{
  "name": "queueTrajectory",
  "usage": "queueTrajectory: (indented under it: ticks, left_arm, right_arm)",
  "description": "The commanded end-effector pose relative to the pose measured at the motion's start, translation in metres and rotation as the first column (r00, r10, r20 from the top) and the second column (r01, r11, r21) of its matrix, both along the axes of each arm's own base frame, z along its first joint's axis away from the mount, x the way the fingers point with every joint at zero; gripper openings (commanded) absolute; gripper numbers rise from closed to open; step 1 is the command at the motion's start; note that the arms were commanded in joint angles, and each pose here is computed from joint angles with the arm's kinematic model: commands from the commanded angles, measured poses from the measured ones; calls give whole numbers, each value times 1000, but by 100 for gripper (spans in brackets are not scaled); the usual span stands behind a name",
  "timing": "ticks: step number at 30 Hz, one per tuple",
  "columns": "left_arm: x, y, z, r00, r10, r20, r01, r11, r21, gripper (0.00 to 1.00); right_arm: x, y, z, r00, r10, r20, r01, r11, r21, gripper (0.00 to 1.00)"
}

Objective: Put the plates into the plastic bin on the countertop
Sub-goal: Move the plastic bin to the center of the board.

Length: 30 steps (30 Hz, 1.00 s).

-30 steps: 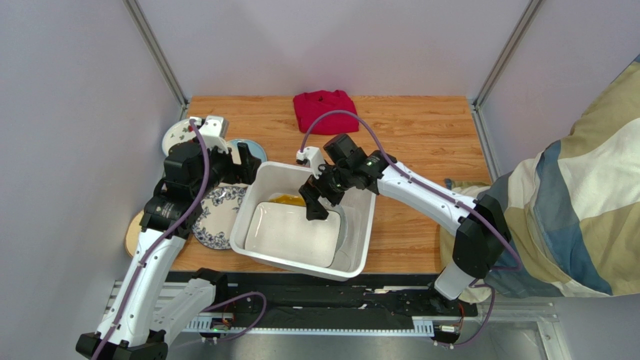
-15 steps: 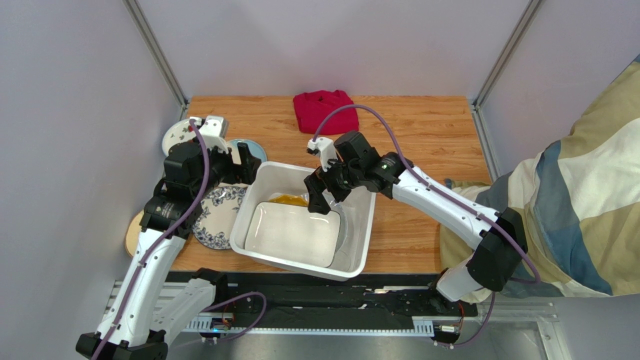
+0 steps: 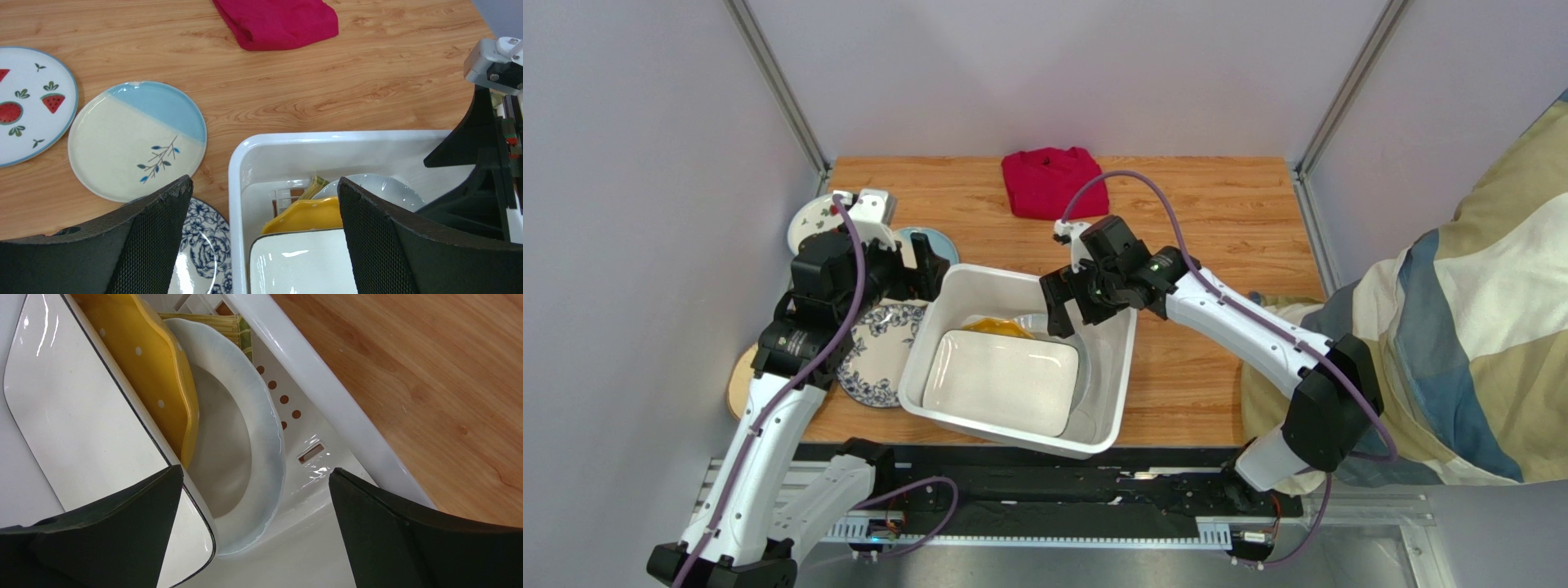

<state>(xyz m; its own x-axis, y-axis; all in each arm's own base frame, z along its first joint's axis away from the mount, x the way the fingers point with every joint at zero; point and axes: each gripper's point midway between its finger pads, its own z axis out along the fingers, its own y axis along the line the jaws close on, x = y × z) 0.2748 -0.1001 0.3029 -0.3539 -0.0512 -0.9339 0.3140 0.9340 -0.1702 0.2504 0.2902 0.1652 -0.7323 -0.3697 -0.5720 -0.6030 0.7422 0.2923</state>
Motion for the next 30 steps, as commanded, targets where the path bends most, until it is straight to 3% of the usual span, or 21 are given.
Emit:
queueTrajectory:
  ticks: [1,13,18,25,30]
  left_arm:
    - [3,-1,2,1000,-5,21,5,1000,4,92]
    - [7,1,-2,1000,11,10,-11,1000,18,92]
    - [13,5,-11,999,38,-13,-38,999,34,93]
    - [59,50,-29,952,279,-127,-273,960,64,95]
    - [83,123,-44,839,502,-208,-512,859,8,95]
  right_arm:
    - [29,-29,-15,986,-163,30,165,982,-95,100]
    - [88,-64,-16,945,-299,131,316,937,-145,100]
    - [100,-61,-5,954,-261,147,280,952,-124,100]
    - [76,-22,45,995,-44,92,40,998,48,99]
    - [56,-10,84,995,44,86,-56,987,148,99]
